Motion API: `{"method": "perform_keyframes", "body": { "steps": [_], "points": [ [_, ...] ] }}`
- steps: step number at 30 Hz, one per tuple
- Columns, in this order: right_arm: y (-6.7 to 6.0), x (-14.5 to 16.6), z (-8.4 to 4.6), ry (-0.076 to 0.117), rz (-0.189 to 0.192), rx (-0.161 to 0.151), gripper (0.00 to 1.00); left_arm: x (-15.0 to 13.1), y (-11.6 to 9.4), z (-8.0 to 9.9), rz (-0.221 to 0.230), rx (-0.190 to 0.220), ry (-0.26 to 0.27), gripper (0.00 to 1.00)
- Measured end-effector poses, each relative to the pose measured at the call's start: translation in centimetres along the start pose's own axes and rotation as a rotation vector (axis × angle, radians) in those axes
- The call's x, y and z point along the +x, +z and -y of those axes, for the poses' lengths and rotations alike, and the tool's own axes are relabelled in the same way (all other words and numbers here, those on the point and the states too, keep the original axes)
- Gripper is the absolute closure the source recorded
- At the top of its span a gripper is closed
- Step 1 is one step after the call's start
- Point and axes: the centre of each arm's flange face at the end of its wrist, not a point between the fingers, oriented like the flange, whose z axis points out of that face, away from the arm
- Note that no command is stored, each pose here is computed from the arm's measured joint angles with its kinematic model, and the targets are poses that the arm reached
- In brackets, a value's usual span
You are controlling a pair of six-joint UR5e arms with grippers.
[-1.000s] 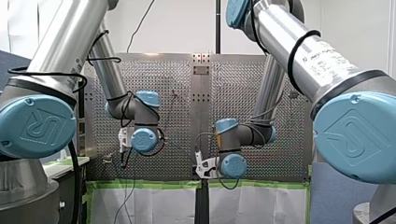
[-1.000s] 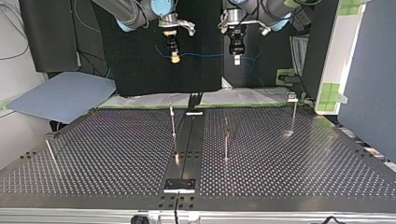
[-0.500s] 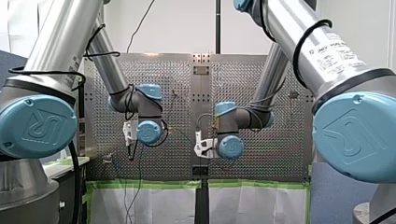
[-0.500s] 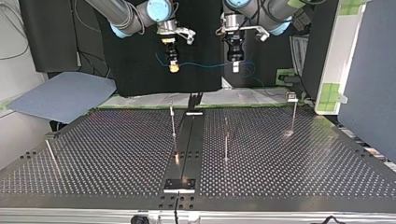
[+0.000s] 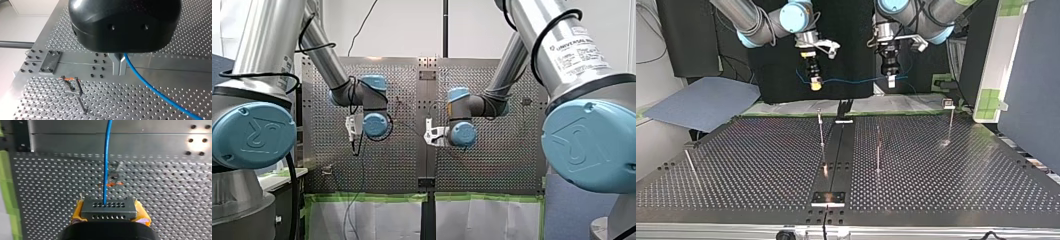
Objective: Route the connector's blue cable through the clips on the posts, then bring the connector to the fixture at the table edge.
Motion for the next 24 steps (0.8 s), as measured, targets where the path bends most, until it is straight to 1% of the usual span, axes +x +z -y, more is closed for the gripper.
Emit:
{"method": "perform_keyframes", "body": {
  "steps": [4,6,9,16,21,24],
  "points": [
    [0.4,2.1,-0.7,0.005,-0.014,-0.006,1.0,-0.1,0.2,-0.2,-0.002,-0.006,0.015,1.0],
    [0.4,3.0,-1.0,0.008,-0.018,-0.006,1.0,-0.1,0.3,-0.2,-0.003,-0.009,0.019,1.0],
    [0.5,4.6,-1.4,0.015,-0.035,-0.002,1.0,-0.2,0.5,-0.4,-0.002,-0.013,0.024,1.0],
    [0.9,9.0,-2.3,0.028,-0.104,0.019,1.0,-0.7,1.7,-0.4,0.003,-0.023,0.033,1.0],
    [1.1,12.2,-2.4,0.031,-0.153,0.043,1.0,-1.6,3.2,0.0,0.008,-0.031,0.036,1.0],
    [1.0,14.3,-2.4,0.034,-0.195,0.055,1.0,-2.2,4.2,0.1,0.013,-0.039,0.036,1.0]
  ]
}}
